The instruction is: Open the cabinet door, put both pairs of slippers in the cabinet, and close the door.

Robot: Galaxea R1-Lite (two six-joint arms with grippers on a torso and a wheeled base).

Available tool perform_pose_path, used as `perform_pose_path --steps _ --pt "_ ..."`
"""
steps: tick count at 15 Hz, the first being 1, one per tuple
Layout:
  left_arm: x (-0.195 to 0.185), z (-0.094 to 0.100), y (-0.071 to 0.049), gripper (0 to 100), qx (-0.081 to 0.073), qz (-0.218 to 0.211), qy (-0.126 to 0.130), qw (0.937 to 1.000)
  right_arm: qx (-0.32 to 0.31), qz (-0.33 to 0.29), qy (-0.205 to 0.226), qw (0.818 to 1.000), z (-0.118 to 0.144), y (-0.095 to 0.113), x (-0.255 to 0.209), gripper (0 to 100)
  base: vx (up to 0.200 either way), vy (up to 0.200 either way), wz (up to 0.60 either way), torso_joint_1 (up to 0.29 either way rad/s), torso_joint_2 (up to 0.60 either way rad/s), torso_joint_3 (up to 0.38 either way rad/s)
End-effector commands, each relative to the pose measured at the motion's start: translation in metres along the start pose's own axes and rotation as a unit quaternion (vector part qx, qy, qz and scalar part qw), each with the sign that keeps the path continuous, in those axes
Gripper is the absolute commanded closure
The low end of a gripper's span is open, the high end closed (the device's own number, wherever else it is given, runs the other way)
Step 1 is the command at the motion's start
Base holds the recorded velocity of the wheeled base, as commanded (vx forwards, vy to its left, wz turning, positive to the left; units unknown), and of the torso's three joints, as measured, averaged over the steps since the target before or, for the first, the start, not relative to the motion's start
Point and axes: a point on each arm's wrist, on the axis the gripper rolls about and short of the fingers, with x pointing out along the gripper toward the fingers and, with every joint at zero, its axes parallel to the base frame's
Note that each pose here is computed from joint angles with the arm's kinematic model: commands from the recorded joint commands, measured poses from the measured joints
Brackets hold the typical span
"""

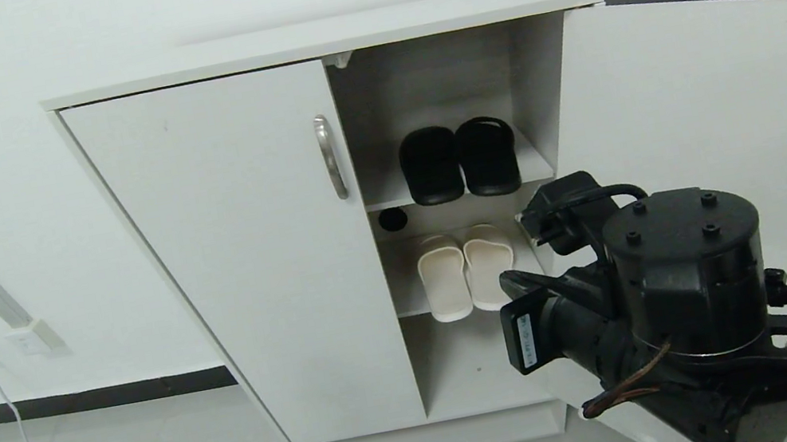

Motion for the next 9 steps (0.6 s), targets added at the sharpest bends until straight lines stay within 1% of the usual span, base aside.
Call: perform_pose_path --steps 1,5,9 --pt "0.0 0.0 0.0 100 0.0 0.001 0.0 1.0 -0.002 -0.003 0.003 1.0 -0.002 -0.001 0.003 100 -0.2 0.0 0.0 0.012 0.01 0.002" --pt "0.0 0.0 0.0 100 0.0 0.001 0.0 1.0 -0.007 -0.015 0.015 1.0 -0.01 -0.006 0.009 100 -0.2 0.0 0.0 0.004 0.0 0.002" --pt "0.0 0.0 0.0 100 0.0 0.001 0.0 1.0 -0.016 -0.007 0.032 0.999 -0.019 -0.014 0.011 100 0.0 0.0 0.0 0.0 0.0 0.0"
